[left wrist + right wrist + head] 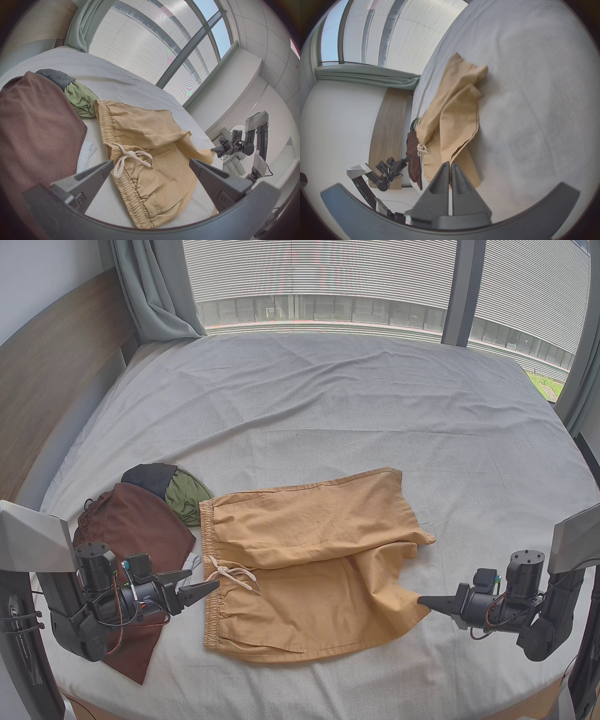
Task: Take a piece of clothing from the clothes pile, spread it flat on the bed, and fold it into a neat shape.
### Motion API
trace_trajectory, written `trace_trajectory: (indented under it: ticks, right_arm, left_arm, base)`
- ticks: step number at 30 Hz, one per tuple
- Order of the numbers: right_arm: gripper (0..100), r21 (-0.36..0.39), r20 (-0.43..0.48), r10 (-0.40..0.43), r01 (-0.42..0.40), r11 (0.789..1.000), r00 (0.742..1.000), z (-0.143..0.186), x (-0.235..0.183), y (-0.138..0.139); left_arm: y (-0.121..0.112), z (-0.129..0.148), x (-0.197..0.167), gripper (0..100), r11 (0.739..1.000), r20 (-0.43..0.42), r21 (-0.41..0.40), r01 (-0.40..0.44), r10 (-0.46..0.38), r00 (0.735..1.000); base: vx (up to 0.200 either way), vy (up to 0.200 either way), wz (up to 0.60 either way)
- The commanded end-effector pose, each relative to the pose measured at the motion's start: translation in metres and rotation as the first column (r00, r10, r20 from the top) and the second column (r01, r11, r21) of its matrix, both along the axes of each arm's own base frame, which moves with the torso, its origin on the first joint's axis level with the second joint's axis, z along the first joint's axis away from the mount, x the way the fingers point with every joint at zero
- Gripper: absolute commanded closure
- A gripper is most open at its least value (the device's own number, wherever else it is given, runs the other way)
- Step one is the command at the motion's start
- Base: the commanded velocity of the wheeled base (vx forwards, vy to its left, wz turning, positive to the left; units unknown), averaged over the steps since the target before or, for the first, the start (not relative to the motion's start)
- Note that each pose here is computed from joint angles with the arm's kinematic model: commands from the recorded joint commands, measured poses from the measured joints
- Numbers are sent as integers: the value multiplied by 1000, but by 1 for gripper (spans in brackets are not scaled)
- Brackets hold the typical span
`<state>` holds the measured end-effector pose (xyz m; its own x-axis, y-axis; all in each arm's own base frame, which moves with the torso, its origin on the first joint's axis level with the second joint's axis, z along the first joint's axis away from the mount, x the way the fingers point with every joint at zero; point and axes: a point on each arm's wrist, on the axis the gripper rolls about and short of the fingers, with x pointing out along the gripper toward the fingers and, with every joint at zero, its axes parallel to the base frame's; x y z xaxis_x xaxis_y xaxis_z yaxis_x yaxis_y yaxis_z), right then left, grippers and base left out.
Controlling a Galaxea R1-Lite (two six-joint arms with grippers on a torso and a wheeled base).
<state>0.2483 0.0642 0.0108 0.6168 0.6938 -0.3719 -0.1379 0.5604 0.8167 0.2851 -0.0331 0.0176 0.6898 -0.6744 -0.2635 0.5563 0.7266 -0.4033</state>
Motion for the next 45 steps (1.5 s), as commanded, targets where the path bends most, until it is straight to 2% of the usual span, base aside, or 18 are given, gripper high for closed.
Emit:
trace_trajectory:
  ticks: [1,10,14,18,24,34,45]
  right_arm:
    - [100,18,105,-67,65,998,992,26,3,-17]
    - [100,26,162,-95,92,995,982,40,2,-24]
    - [100,-9,163,-81,84,996,983,33,2,-25]
    - [100,-51,128,-67,74,996,990,16,5,-26]
    - [100,-59,126,-61,69,996,990,14,5,-25]
    - [100,-59,123,-60,67,996,991,13,4,-25]
    - [100,-60,122,-56,64,996,991,13,4,-24]
  left_arm:
    - [-1,-3,0,0,1000,-10,0,3,-3,1000]
    - [-1,-17,1,0,1000,-39,23,11,-10,999]
    - [-1,-28,0,0,999,-60,41,19,-17,998]
    - [-2,-35,-1,0,999,-87,43,31,-27,996]
    - [-2,-37,-5,0,998,-107,34,44,-40,993]
    - [1,-58,-23,0,997,-234,13,77,-72,970]
    - [1,-74,-32,0,993,-282,33,110,-97,954]
  base:
    - [0,0,0]
    - [0,0,0]
    - [0,0,0]
    - [0,0,0]
    - [0,0,0]
    - [0,0,0]
    - [0,0,0]
